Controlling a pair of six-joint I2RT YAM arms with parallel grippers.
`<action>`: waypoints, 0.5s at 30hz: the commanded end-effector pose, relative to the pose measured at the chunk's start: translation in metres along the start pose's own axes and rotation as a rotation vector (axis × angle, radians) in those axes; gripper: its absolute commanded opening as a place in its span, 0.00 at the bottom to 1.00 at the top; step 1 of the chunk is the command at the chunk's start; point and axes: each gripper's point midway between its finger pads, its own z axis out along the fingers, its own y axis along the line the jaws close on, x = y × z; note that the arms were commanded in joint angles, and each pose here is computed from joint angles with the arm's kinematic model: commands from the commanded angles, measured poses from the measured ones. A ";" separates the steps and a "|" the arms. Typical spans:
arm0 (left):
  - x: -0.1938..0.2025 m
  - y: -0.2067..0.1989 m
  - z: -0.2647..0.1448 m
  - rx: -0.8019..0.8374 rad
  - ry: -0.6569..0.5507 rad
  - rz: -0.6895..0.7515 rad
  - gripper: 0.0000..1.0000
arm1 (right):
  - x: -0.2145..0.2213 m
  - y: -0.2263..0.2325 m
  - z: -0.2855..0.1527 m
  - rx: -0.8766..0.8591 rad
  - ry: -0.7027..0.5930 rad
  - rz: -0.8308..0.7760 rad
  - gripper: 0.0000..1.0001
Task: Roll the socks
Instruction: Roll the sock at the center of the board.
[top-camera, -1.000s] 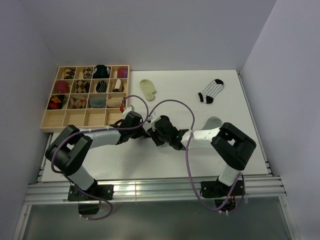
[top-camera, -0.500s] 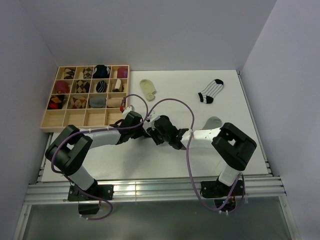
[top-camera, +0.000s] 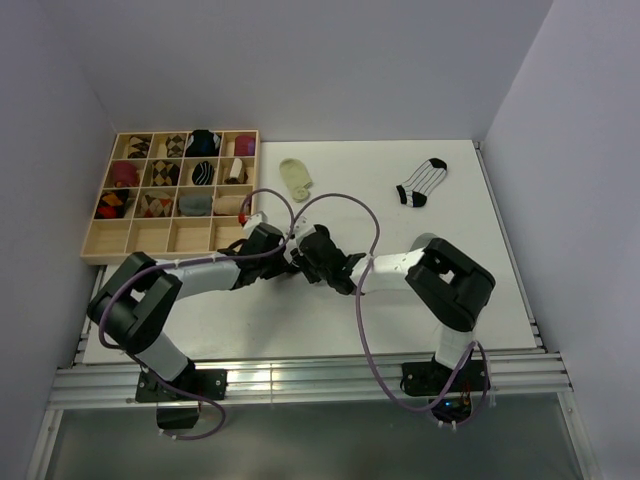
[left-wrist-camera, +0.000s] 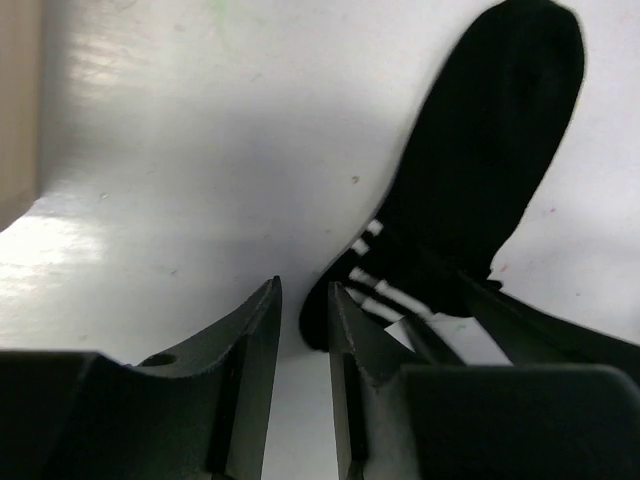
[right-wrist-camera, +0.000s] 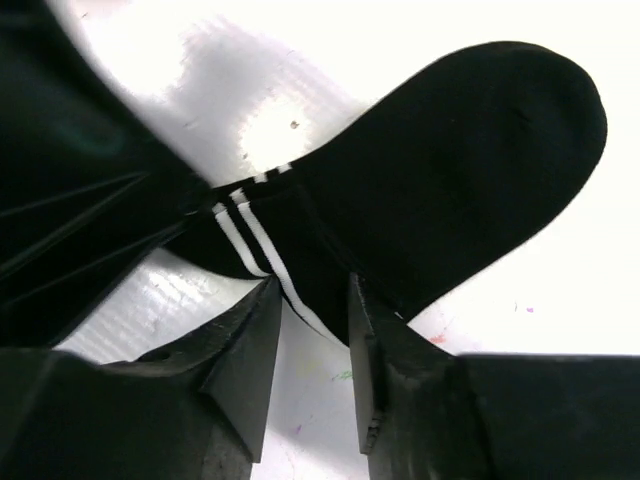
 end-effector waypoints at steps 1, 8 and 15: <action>0.012 0.032 -0.013 -0.105 0.036 0.056 0.32 | 0.038 -0.005 0.003 0.051 0.132 0.017 0.36; -0.019 0.027 -0.042 -0.082 -0.053 -0.009 0.35 | 0.044 0.006 -0.005 0.014 0.219 0.076 0.01; -0.033 0.016 -0.076 0.016 -0.122 -0.072 0.39 | 0.017 0.054 -0.022 -0.249 0.318 0.319 0.00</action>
